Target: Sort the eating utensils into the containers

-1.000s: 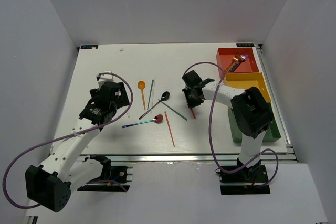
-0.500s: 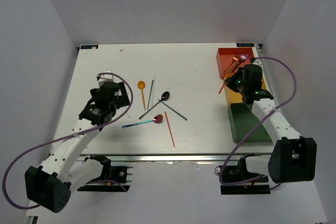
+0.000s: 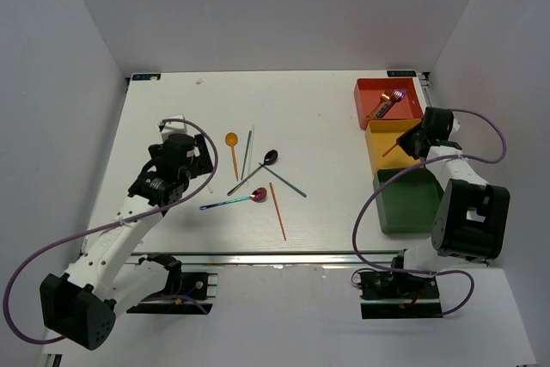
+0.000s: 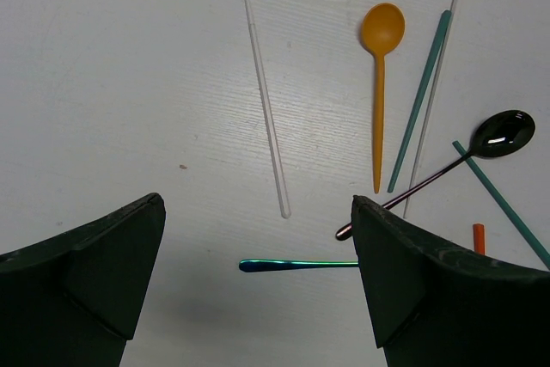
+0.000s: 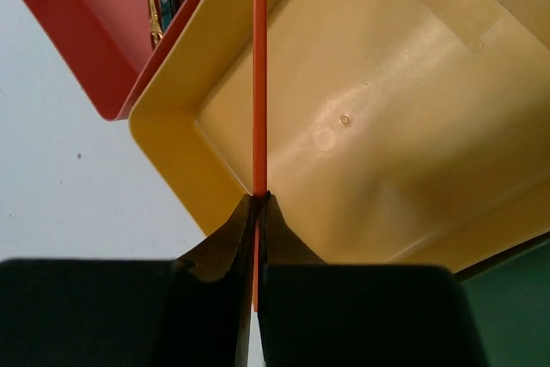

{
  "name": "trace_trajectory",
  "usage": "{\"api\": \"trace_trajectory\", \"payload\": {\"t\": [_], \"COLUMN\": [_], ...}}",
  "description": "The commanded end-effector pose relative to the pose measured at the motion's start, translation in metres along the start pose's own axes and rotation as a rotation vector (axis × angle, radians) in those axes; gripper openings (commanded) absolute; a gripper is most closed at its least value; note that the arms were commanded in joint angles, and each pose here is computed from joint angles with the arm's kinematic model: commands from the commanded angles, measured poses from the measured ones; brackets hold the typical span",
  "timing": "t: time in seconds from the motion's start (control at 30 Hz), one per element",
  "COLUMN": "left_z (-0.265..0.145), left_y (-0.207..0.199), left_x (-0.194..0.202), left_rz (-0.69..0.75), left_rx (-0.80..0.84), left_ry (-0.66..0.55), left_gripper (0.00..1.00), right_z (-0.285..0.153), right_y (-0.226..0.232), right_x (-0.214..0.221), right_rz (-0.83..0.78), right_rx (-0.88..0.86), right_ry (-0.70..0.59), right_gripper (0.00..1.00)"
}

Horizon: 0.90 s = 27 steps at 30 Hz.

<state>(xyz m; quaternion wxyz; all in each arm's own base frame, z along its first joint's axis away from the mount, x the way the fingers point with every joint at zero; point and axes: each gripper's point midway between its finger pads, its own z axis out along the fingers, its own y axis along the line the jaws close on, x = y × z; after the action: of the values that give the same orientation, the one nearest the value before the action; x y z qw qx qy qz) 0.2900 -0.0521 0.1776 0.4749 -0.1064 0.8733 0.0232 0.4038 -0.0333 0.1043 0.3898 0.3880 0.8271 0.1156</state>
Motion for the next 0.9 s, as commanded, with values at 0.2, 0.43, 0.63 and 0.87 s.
{"api": "trace_trajectory", "payload": {"t": [0.2,0.43,0.63,0.87], "left_z": [-0.005,-0.005,-0.008,-0.017], "left_y": [-0.005,-0.004,0.007,0.013], "left_x": [-0.011,-0.011,-0.017,-0.028], "left_rz": [-0.01,-0.01,-0.037,-0.067], "left_rx": [0.029,0.026,-0.033,-0.043], "left_ry": [-0.03,-0.03,-0.058,-0.116], "left_gripper": [0.98,0.98,0.98,0.98], "right_z": [-0.004,-0.04,-0.072,-0.06], "right_y": [0.02,0.083,0.175,0.162], "right_x": [-0.023,-0.008,0.144,0.267], "right_rz": [-0.009,-0.24,-0.933,-1.455], "right_rx": [-0.053,-0.215,-0.541,-0.447], "right_ry": [-0.04,-0.073,0.191,0.331], "right_gripper": [0.58,0.66,0.64,0.64]}}
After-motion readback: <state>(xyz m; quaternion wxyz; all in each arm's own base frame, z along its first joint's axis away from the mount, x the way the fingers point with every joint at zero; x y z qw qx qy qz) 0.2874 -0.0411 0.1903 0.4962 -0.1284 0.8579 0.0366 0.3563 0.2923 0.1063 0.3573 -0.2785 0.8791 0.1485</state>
